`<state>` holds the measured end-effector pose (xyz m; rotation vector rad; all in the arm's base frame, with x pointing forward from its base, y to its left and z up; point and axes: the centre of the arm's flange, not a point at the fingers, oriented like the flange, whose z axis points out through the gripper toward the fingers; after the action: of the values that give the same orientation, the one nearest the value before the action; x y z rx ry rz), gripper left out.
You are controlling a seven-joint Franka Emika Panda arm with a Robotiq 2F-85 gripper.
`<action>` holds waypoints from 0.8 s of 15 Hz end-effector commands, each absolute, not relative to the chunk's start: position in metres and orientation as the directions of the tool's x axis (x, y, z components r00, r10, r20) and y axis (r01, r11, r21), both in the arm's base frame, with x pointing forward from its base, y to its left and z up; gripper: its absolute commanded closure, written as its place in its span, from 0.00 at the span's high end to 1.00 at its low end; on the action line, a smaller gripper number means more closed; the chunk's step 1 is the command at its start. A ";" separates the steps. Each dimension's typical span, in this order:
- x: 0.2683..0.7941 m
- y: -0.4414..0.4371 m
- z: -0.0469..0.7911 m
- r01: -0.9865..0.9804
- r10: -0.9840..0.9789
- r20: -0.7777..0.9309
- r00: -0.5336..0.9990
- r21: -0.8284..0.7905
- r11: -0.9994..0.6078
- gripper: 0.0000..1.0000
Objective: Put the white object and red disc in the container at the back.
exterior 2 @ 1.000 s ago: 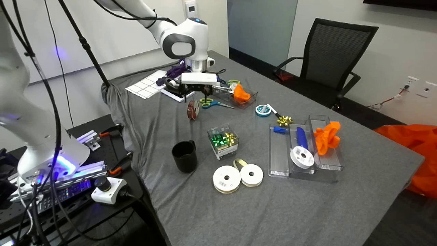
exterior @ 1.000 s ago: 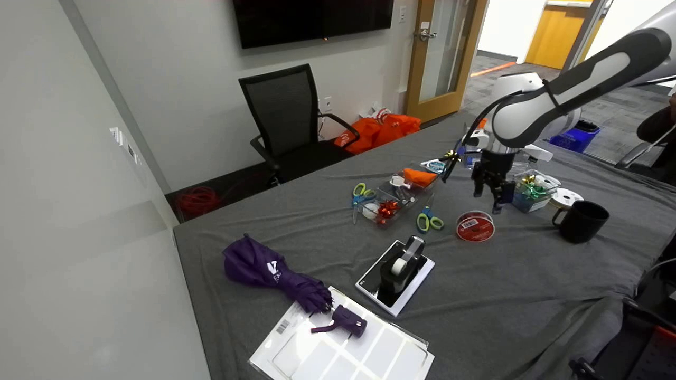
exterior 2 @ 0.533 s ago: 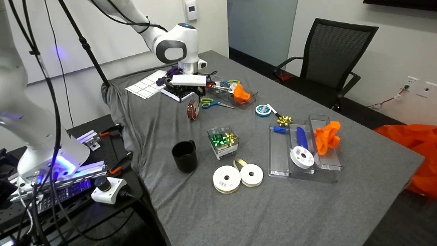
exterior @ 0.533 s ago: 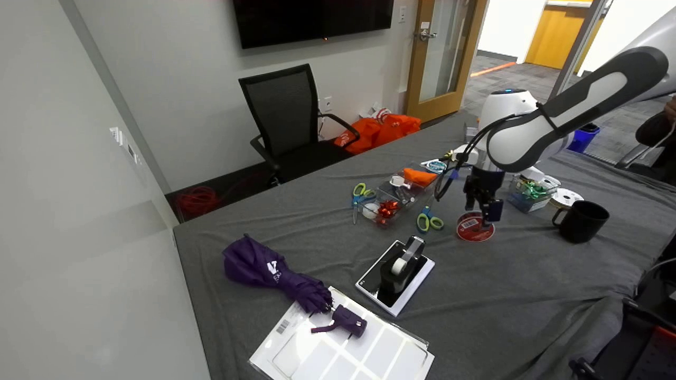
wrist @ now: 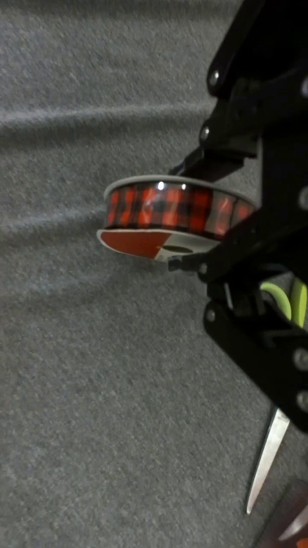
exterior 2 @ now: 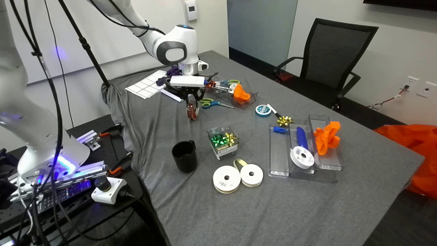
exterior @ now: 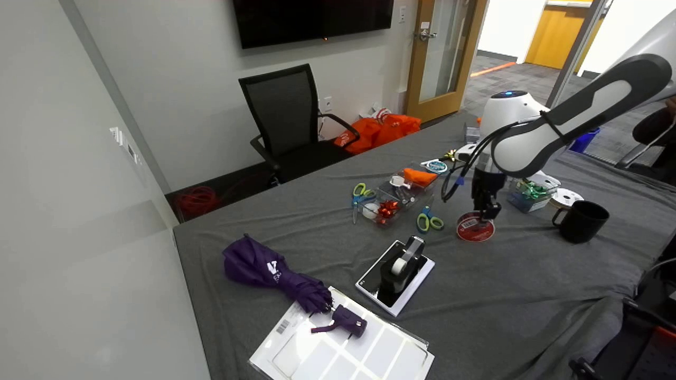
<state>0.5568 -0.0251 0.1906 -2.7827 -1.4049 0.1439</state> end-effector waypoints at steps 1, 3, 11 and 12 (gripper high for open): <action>0.555 -0.036 0.197 0.794 0.793 -0.081 0.604 -0.022 -0.607 0.15; 0.561 -0.044 0.203 0.792 0.790 -0.080 0.608 -0.018 -0.611 0.05; 0.617 -0.066 0.241 0.707 0.704 0.058 0.707 -0.039 -0.706 0.07; 0.624 -0.064 0.245 0.693 0.687 0.093 0.721 -0.064 -0.718 0.07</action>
<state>0.5983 -0.0632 0.2347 -2.8823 -1.2296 -0.0271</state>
